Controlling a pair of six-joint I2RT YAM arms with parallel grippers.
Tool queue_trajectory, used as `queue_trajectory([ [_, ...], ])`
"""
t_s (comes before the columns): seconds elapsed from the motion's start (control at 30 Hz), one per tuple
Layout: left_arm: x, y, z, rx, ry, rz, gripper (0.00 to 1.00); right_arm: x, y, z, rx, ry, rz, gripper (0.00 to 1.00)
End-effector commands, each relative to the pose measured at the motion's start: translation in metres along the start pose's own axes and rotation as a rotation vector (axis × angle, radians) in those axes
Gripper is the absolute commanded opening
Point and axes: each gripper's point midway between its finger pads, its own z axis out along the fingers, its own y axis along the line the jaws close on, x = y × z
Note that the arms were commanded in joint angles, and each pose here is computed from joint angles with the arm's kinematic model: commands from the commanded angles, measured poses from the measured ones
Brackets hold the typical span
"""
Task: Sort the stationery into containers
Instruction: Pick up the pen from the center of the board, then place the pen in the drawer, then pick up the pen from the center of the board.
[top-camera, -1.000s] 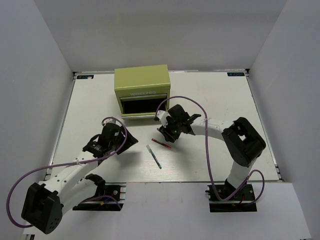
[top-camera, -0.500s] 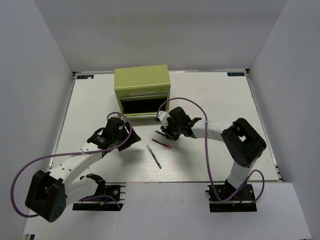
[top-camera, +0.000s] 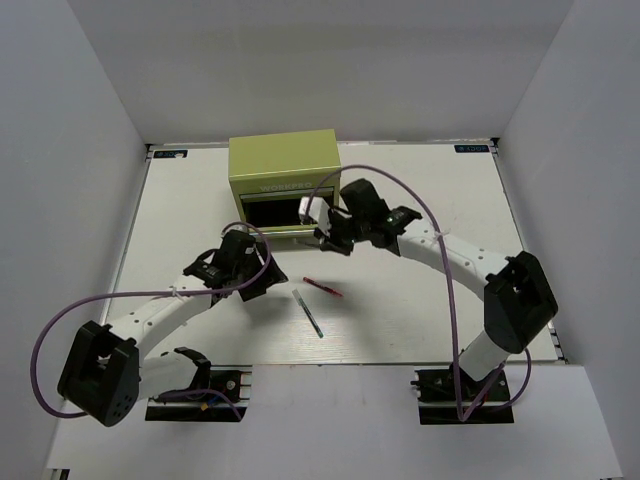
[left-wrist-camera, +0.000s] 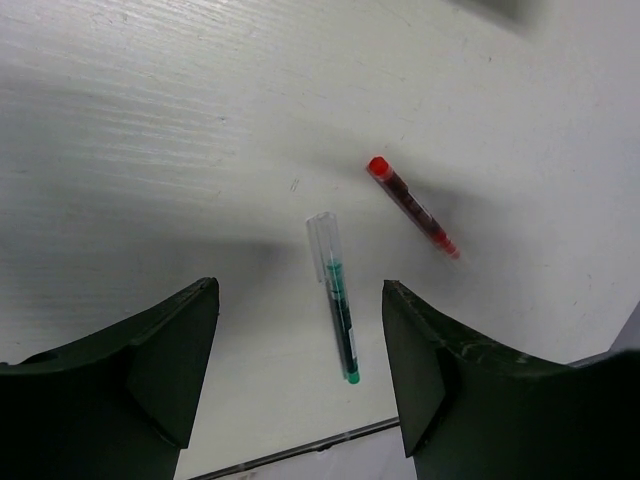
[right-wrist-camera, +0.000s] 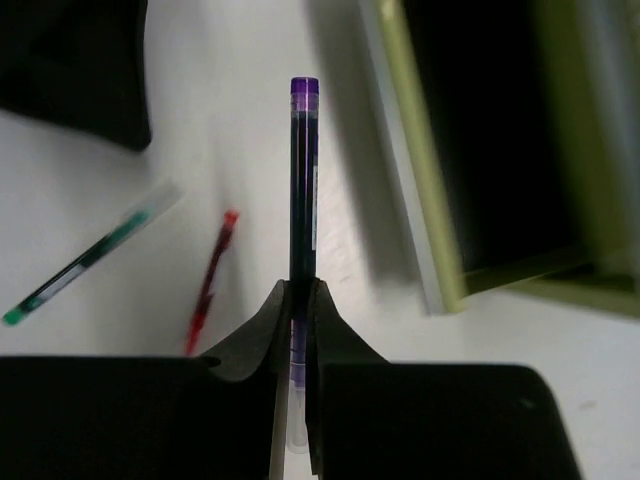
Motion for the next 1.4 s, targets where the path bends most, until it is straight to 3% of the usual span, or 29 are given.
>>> queue_trajectory([
  [0.0,-0.003,-0.020,-0.004,0.034,0.011,-0.076,0.76,-0.044,-0.023,-0.006,0.012,-0.073,-0.146,0.00],
  [0.03,0.000,-0.019,-0.003,0.019,0.034,-0.096,0.76,-0.036,-0.027,0.010,-0.002,-0.042,-0.169,0.00],
  [0.2,0.005,-0.027,-0.003,-0.022,0.088,-0.200,0.76,-0.079,-0.077,0.032,0.063,-0.075,-0.228,0.04],
  [0.33,0.012,-0.026,0.001,-0.071,0.130,-0.261,0.76,-0.077,-0.095,0.056,0.073,-0.039,-0.234,0.09],
  [0.4,0.015,-0.027,-0.001,-0.092,0.146,-0.278,0.76,-0.070,-0.102,0.070,0.076,-0.019,-0.231,0.20],
  [0.47,0.017,-0.023,0.002,-0.122,0.147,-0.269,0.76,-0.066,-0.109,0.074,0.097,0.000,-0.230,0.38],
  [0.57,0.021,-0.024,0.002,-0.132,0.159,-0.260,0.76,-0.066,-0.108,0.070,0.094,-0.004,-0.210,0.42],
  [0.8,0.025,-0.041,0.022,-0.143,0.148,-0.205,0.76,-0.086,-0.100,0.019,0.090,-0.107,-0.074,0.41],
  [1.13,0.069,-0.038,0.036,-0.450,0.260,-0.111,0.74,-0.037,-0.131,-0.041,0.229,-0.136,0.206,0.41],
  [1.37,0.088,-0.038,0.026,-0.512,0.249,-0.067,0.70,0.001,-0.126,-0.061,0.253,-0.140,0.288,0.41],
])
